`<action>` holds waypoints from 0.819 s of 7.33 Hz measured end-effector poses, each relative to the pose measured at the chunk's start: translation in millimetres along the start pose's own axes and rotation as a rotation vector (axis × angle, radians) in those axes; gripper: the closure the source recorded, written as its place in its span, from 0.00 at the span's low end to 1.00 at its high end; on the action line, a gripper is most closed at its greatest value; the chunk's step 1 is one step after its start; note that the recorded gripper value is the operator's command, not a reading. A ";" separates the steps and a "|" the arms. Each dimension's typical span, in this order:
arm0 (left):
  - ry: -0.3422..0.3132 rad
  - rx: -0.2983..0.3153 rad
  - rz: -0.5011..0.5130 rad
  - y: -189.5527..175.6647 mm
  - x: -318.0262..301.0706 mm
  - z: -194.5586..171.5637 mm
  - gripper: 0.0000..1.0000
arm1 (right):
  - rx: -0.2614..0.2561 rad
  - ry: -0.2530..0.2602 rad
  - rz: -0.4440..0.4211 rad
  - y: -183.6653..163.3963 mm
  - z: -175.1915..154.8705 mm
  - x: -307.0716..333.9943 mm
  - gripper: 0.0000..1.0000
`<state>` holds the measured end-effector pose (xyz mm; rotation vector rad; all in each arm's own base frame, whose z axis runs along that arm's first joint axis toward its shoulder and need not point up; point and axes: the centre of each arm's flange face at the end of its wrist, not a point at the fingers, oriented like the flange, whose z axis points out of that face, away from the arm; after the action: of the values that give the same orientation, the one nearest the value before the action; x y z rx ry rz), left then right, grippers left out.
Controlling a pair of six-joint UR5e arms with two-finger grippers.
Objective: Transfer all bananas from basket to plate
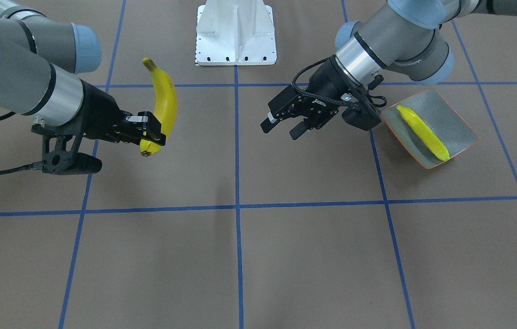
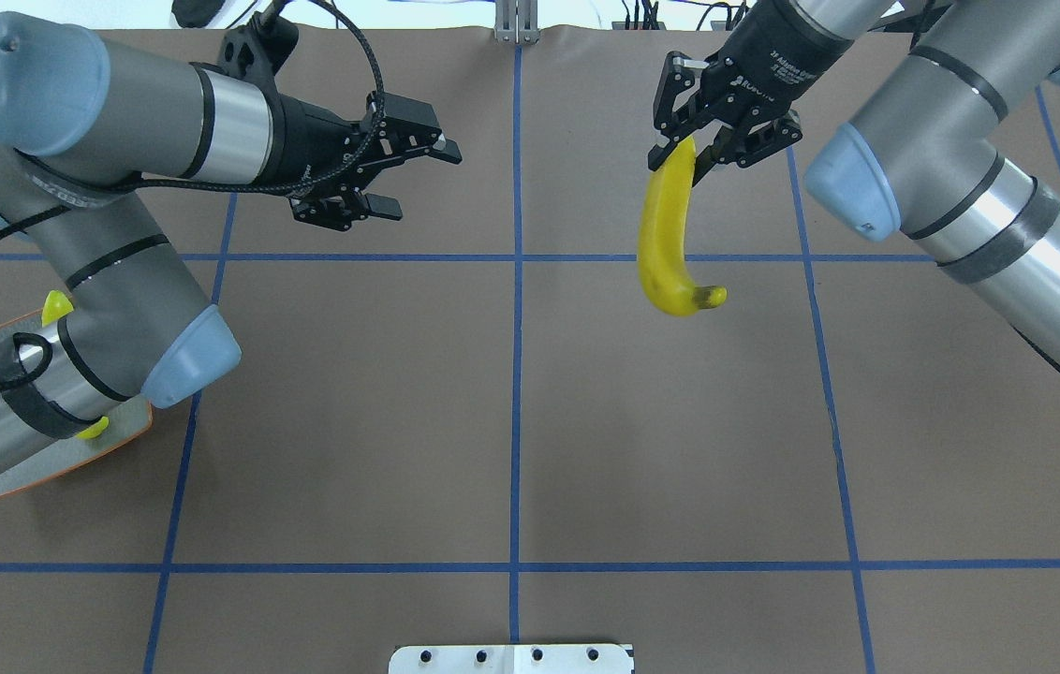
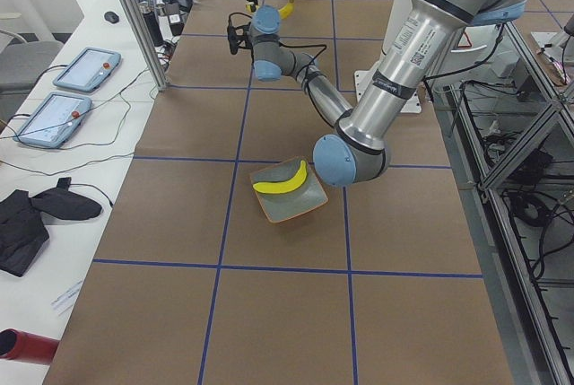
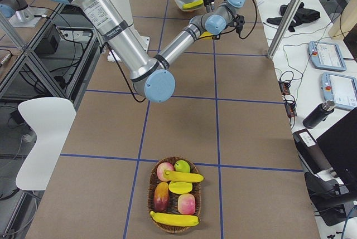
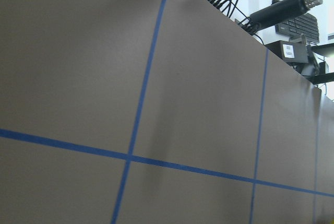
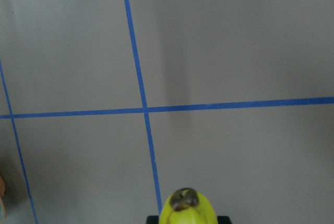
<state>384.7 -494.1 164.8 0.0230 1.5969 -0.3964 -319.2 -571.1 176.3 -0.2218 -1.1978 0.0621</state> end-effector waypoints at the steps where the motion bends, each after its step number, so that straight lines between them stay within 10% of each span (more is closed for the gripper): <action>1: 0.059 -0.033 -0.058 18.3 3.5 6.3 0.00 | -0.013 -0.007 0.006 12.8 5.2 -9.7 1.00; 6: 0.206 -0.076 -0.156 106.4 38.6 53.5 0.00 | -0.037 -0.018 -0.009 29.9 12.5 -21.7 1.00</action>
<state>460.5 -417.3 101.4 -0.1234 1.8225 -0.4659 -336.7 -543.8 154.6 -0.2489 -1.2190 0.0336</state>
